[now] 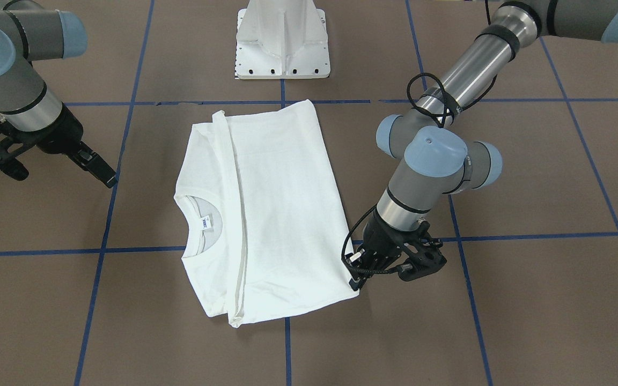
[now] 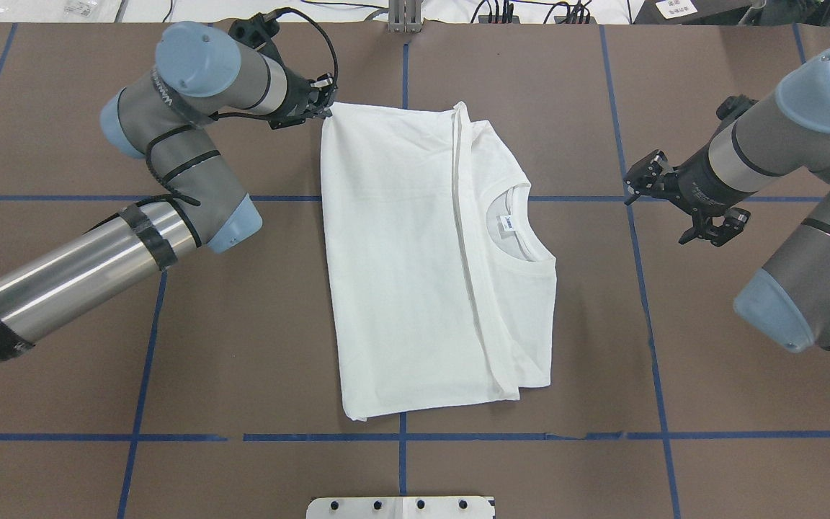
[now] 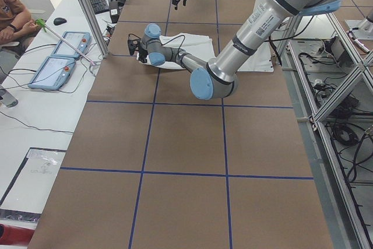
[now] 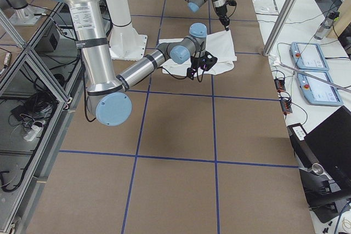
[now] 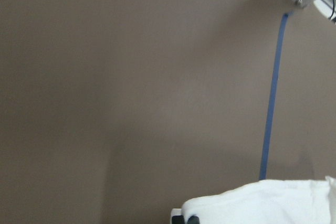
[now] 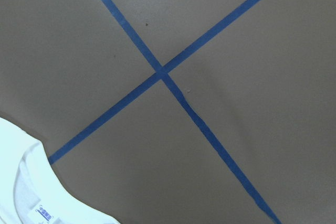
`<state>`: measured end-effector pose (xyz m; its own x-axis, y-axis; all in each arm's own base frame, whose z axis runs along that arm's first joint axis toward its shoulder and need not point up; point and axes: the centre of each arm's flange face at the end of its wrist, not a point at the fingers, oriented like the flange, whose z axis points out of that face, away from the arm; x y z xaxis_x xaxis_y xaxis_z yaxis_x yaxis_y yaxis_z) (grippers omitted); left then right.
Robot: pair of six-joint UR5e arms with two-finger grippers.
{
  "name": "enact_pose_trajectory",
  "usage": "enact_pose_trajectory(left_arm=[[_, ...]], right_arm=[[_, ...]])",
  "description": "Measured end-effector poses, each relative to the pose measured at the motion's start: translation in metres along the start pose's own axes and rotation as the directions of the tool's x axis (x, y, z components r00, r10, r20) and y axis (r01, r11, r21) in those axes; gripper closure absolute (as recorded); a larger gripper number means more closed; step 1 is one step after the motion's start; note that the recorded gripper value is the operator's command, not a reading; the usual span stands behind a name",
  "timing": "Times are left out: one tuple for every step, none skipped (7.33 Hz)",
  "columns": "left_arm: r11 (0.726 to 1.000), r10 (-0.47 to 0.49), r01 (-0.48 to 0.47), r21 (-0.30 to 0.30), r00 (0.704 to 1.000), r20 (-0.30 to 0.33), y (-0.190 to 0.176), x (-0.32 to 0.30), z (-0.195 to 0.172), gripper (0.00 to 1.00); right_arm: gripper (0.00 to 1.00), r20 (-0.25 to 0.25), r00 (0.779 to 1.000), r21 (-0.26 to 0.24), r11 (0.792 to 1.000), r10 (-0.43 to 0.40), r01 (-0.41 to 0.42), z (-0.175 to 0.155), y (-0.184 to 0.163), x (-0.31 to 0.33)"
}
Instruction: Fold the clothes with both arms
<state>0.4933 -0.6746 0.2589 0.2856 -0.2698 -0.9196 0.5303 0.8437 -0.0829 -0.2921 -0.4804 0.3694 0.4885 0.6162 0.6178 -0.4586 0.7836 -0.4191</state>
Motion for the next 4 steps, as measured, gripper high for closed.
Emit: enact_pose_trajectory(left_arm=[[1.0,-0.002,0.002,0.026,1.0,-0.006,-0.013,0.018,0.014,0.97],[0.999,-0.002,0.002,0.039,1.0,-0.009,-0.02,0.024,0.024,0.5],[0.999,0.011,-0.01,0.045,1.0,-0.008,-0.024,0.023,0.031,0.44],[0.998,0.04,-0.04,0.046,0.999,-0.009,-0.026,0.022,0.032,0.4]], right_arm=[[0.0,-0.001,1.0,-0.001,1.0,-0.001,0.001,0.001,0.001,0.0],[0.0,0.001,1.0,-0.003,1.0,-0.004,0.004,0.001,0.002,-0.001],[0.0,0.009,1.0,-0.003,1.0,-0.012,0.012,-0.001,0.005,-0.006],[0.0,0.023,0.999,0.006,0.999,-0.033,0.033,-0.003,0.014,-0.019]])
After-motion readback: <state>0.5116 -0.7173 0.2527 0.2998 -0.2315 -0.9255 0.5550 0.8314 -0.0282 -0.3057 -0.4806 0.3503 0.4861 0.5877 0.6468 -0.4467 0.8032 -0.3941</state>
